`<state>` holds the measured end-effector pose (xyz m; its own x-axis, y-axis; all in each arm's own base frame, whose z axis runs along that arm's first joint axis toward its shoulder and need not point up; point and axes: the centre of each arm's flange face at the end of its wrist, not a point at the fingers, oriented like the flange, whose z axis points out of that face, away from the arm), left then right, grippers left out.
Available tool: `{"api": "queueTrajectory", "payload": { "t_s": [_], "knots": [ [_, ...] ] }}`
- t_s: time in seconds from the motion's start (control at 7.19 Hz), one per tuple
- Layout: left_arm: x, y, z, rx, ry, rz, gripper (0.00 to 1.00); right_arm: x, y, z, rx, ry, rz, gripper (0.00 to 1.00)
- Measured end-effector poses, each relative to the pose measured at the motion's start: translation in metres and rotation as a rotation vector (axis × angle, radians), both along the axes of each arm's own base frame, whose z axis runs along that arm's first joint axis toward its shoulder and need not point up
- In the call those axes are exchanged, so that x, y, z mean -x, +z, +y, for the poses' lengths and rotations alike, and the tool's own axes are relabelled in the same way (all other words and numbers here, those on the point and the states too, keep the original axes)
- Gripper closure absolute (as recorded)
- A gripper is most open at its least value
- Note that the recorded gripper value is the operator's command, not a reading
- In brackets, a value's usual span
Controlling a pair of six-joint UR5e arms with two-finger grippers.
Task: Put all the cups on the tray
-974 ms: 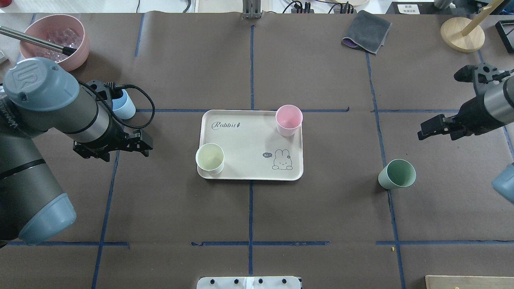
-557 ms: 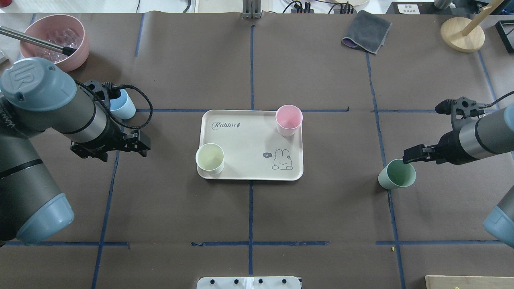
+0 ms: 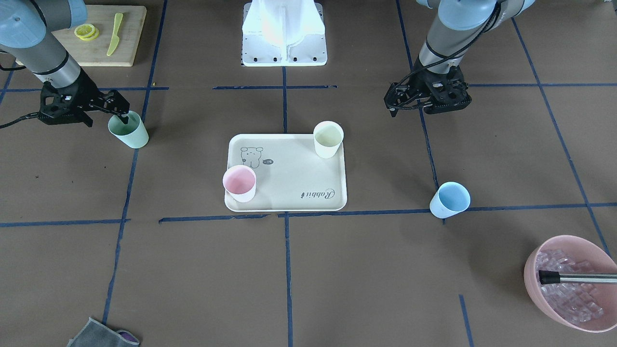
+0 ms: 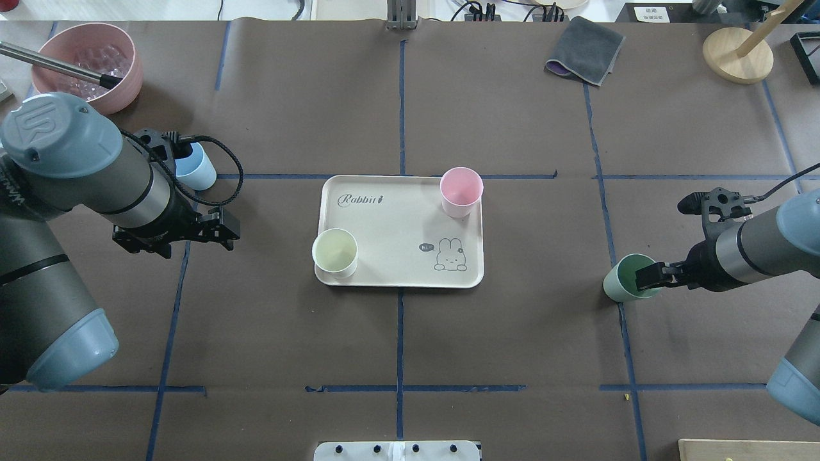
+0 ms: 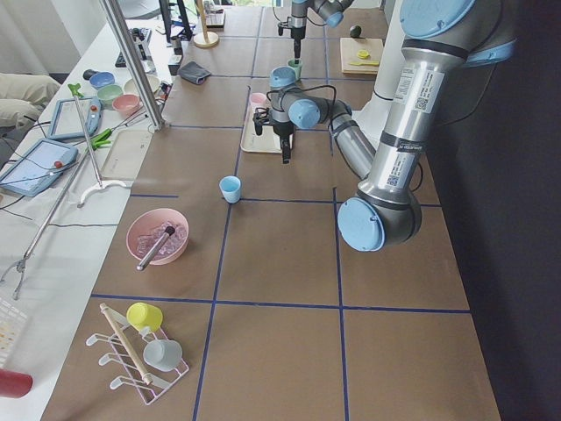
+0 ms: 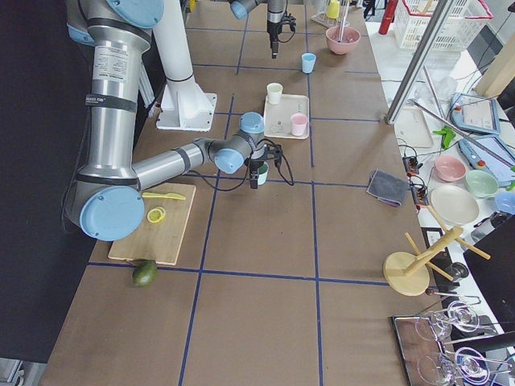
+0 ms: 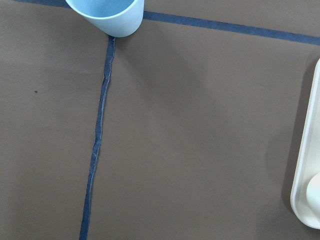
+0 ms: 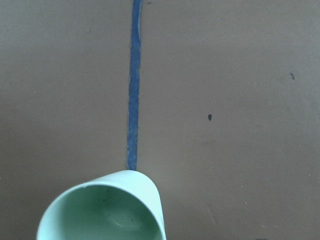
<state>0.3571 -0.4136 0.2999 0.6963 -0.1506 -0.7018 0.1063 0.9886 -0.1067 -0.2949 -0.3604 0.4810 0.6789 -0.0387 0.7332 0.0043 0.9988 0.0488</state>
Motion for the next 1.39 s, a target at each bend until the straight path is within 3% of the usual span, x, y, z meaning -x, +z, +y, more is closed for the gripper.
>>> {"api": "queueTrajectory", "payload": {
  "t_s": [0.42, 0.84, 0.97, 1.39],
  "knots": [
    [0.0, 0.0, 0.0, 0.0, 0.0, 0.0, 0.0, 0.013, -0.011, -0.004, -0.015, -0.01, -0.015, 0.97],
    [0.0, 0.001, 0.0, 0.0, 0.0, -0.001, 0.0, 0.038, -0.056, -0.022, -0.028, 0.009, -0.074, 0.97],
    [0.0, 0.001, 0.0, 0.001, 0.0, -0.001, 0.0, 0.055, -0.084, -0.031, 0.013, 0.04, -0.086, 0.96],
    [-0.001, 0.001, 0.0, 0.003, 0.0, -0.002, 0.0, 0.135, -0.196, -0.048, 0.211, 0.141, -0.057, 0.95]
  ]
}}
